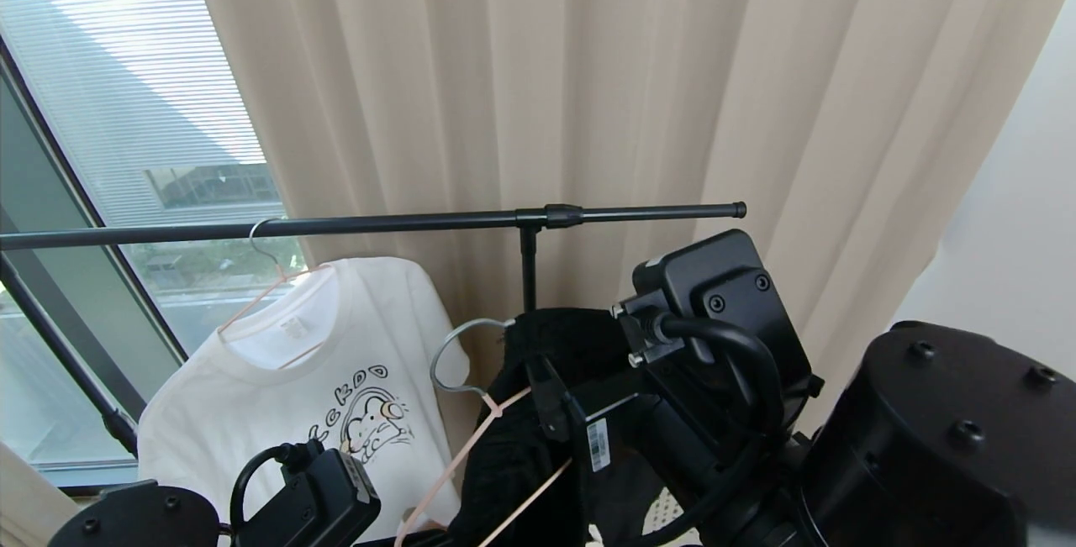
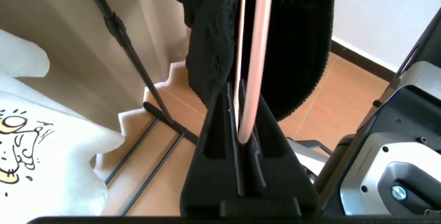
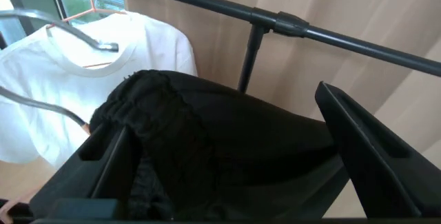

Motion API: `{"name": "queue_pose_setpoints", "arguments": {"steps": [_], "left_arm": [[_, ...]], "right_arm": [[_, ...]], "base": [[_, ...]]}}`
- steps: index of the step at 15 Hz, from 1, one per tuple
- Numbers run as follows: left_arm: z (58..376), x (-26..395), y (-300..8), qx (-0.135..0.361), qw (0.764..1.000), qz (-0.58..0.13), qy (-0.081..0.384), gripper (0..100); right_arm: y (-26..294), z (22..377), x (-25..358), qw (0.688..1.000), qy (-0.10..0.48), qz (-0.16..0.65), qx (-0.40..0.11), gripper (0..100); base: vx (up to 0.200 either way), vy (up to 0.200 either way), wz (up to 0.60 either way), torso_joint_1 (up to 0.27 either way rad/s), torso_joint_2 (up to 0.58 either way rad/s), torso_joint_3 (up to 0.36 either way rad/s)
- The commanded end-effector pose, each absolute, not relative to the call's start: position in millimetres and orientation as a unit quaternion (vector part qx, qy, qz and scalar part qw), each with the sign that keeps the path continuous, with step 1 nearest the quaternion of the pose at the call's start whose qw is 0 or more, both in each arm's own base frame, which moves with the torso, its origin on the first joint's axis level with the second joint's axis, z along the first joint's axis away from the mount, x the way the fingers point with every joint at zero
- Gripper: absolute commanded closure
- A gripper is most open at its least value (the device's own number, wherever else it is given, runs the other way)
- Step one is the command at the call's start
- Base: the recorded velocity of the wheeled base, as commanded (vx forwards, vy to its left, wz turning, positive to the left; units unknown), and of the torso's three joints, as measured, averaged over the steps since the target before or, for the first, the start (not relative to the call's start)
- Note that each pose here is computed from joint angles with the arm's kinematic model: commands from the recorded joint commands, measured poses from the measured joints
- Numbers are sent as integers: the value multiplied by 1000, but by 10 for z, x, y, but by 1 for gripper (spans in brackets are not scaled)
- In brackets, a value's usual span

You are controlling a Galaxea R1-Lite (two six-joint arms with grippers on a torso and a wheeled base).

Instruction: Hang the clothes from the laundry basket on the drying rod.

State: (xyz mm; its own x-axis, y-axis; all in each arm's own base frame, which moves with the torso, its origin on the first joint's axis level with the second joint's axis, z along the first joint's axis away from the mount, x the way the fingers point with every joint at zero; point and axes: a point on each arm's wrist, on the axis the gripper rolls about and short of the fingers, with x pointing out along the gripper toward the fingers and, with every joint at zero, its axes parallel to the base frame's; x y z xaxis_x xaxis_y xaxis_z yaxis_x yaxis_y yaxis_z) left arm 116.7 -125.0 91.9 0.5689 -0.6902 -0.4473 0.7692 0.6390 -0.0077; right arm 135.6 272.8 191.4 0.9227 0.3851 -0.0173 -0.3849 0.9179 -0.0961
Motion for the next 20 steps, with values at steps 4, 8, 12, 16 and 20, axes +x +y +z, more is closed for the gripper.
{"name": "queue_pose_setpoints", "arguments": {"steps": [4, 8, 12, 16, 20], "left_arm": [[919, 1169, -1255, 94, 880, -415, 209, 100], [945, 1187, -1259, 84, 885, -412, 198, 100], [957, 1201, -1262, 80, 887, -410, 197, 100], [975, 1242, -1231, 76, 894, -397, 193, 100], [984, 1245, -1230, 73, 895, -397, 188, 100]], "right_arm": [[2857, 1800, 1336, 979, 8, 196, -62, 0], [2870, 1759, 1321, 978, 12, 196, -69, 0], [2853, 1780, 1314, 978, 11, 195, -69, 0], [2803, 1773, 1294, 977, 10, 196, -81, 0], [2798, 1758, 1292, 977, 12, 197, -84, 0]], "base": [[0, 0, 0, 0, 0, 0], [0, 0, 0, 0, 0, 0], [0, 0, 0, 0, 0, 0], [0, 0, 0, 0, 0, 0], [0, 0, 0, 0, 0, 0]]}}
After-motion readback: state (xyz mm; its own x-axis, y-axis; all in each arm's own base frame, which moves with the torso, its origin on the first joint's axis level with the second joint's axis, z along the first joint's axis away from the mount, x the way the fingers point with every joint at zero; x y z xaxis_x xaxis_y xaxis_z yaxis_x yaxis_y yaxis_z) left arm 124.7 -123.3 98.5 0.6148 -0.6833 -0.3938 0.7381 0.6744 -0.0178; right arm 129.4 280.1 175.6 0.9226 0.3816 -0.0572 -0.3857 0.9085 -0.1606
